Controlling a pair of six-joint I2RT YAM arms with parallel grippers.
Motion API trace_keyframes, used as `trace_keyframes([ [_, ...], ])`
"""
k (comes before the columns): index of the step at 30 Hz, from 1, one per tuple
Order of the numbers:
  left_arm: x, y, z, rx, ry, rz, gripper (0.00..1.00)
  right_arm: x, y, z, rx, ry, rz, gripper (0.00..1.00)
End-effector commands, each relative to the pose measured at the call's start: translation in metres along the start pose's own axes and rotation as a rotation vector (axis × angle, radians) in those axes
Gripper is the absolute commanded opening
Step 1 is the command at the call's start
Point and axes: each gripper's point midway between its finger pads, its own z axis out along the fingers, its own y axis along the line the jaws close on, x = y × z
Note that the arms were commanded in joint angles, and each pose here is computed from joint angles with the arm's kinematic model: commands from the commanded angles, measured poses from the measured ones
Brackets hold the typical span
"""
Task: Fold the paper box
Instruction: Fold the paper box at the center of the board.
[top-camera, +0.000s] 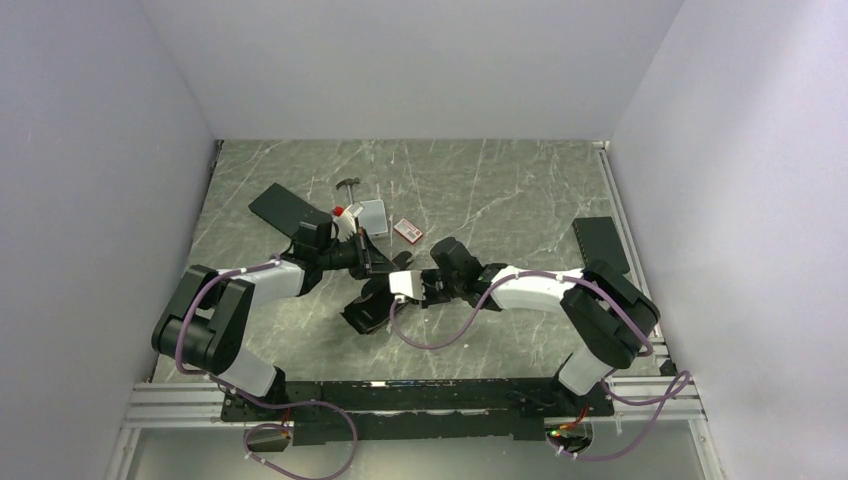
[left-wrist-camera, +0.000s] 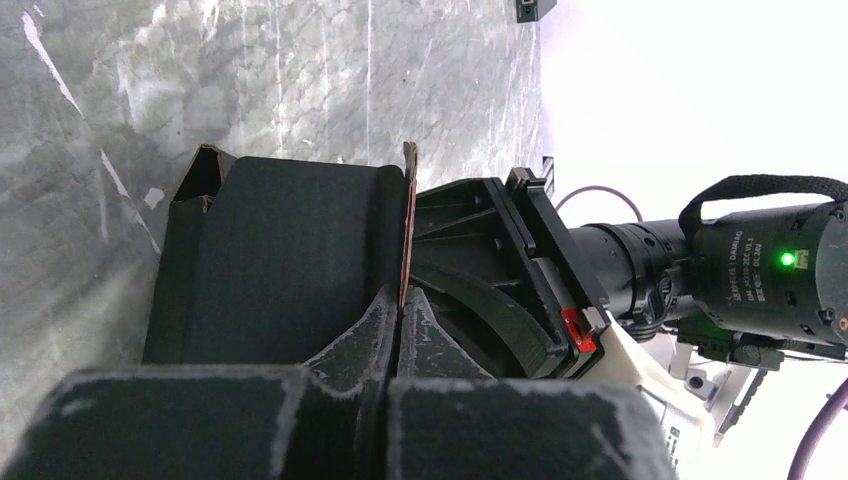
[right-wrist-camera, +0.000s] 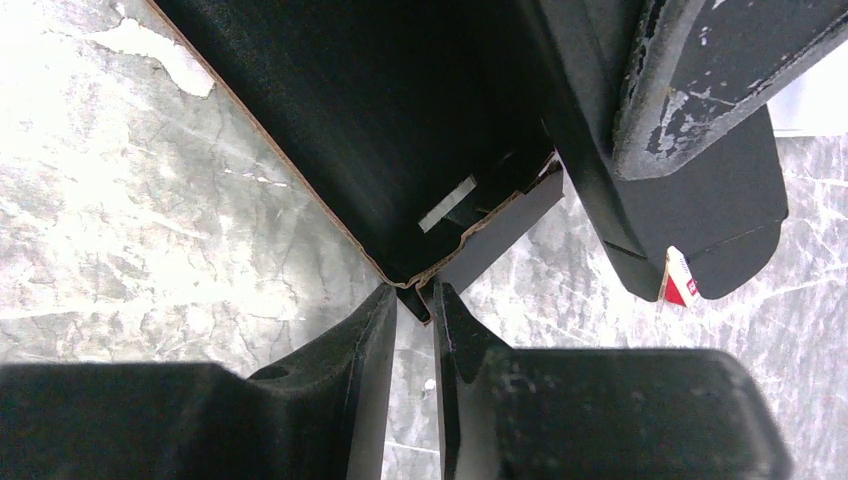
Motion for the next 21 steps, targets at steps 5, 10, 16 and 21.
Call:
trace_keyframes([
  [5,-0.006,0.010,0.000,-0.082,-0.046,-0.038,0.00,-0.039,-0.023,-0.001,0.087,-0.106,-0.104,0.21],
  [10,-0.012,0.013,-0.004,-0.133,-0.075,-0.029,0.02,-0.039,-0.028,-0.003,0.107,-0.095,-0.129,0.20],
  [16,-0.014,0.015,-0.008,-0.172,-0.092,-0.030,0.19,-0.039,-0.029,-0.004,0.114,-0.093,-0.139,0.20],
  [21,-0.012,0.018,-0.011,-0.202,-0.083,-0.016,0.30,-0.040,-0.029,-0.004,0.115,-0.094,-0.142,0.17],
])
